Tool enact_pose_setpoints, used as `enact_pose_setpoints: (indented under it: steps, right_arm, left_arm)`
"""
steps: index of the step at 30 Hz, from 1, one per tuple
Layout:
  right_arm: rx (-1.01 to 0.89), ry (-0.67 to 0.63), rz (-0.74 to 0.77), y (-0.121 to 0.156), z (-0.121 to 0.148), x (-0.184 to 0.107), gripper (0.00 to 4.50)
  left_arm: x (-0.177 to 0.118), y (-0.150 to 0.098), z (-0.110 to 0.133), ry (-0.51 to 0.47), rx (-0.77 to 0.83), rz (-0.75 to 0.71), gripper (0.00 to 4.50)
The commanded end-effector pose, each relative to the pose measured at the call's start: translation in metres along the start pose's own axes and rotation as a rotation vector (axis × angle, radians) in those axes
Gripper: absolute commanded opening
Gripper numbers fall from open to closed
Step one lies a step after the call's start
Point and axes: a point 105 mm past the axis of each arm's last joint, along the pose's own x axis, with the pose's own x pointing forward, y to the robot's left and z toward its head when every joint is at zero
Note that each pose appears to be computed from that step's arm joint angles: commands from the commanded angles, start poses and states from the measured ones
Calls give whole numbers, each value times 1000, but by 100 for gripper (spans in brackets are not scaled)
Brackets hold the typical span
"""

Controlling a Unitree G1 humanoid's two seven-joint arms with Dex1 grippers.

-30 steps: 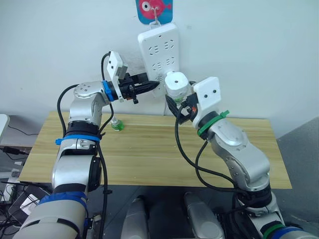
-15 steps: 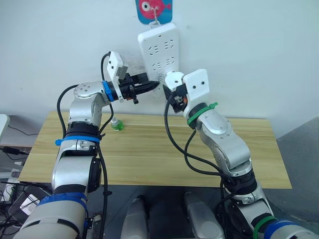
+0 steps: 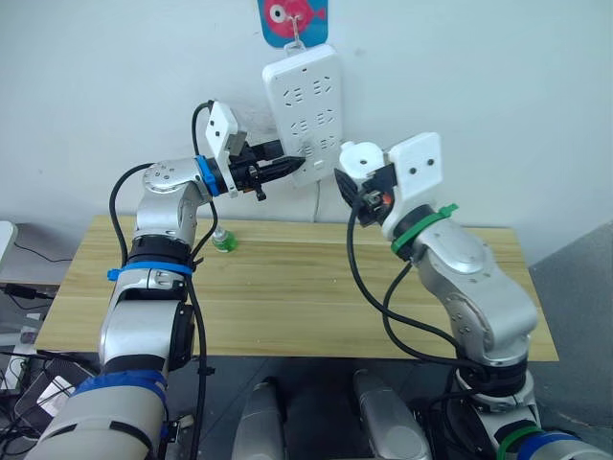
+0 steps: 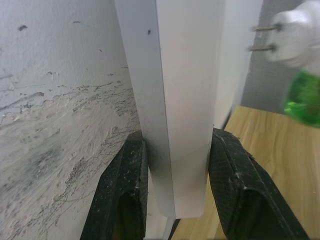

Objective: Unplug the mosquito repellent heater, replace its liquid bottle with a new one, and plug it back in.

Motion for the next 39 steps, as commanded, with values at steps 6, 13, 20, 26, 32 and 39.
enact_pose_setpoints:
  steps: [6, 13, 20, 26, 32, 39]
  right_arm:
    - [33, -42, 7, 3, 8, -11, 299]
    - [26, -33, -11, -5, 2, -16, 299]
    - [227, -81, -15, -12, 0, -16, 299]
    - [539, -144, 34, -7, 3, -16, 299]
    - [741, -145, 55, -6, 3, -20, 299]
    - [908, -144, 99, 1, 7, -23, 299]
  left_arm:
    - [-34, 10, -20, 106, 70, 166, 205]
    - [-71, -29, -24, 98, 138, 204, 423]
    - [-66, -115, -26, 45, 51, 94, 450]
    - [-38, -146, -14, -91, -1, 104, 450]
    - [-25, -147, -1, -198, -9, 166, 450]
    - [-11, -157, 15, -288, 30, 121, 450]
